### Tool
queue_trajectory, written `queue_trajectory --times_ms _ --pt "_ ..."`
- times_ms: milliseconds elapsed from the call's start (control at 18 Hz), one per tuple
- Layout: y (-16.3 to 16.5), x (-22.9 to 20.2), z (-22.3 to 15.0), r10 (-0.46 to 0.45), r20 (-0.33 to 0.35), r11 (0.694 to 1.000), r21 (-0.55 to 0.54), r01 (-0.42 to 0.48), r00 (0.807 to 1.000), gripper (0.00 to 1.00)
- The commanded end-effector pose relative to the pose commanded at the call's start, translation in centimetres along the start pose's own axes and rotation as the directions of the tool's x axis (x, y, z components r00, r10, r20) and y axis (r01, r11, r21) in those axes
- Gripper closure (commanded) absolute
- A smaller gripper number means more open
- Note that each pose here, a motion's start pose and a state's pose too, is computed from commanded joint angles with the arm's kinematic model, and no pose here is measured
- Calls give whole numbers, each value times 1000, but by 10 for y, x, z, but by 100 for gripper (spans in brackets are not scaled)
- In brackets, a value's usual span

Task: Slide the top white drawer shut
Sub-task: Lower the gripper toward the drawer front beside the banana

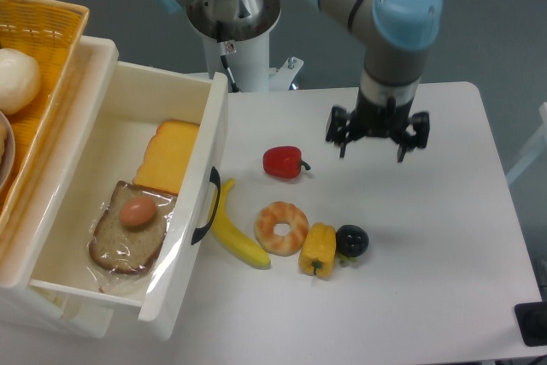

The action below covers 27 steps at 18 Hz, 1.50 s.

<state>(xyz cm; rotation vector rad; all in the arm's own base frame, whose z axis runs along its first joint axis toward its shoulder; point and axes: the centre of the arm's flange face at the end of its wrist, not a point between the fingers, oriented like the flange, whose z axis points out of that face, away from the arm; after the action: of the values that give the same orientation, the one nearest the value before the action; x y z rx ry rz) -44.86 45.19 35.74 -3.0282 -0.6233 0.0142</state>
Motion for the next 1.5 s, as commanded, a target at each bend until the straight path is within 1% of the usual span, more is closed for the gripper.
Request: queue_trajectory --times_ms 167,389,500,722,889,1278,1500 --pt "-13 13 10 19 6 1000 17 -19 1000 0" --pt "-19 15 31 27 -20 1000 -1 -27 999 0" --pt "-25 21 39 19 -79 1000 21 -18 997 0" --pt "-31 30 49 -48 -174 997 45 56 984 0" --pt "-36 39 52 -39 -221 997 62 54 974 0" --pt "-42 68 69 -8 -243 999 33 16 970 0" --pt "-43 75 78 0 -251 1000 19 5 968 0"
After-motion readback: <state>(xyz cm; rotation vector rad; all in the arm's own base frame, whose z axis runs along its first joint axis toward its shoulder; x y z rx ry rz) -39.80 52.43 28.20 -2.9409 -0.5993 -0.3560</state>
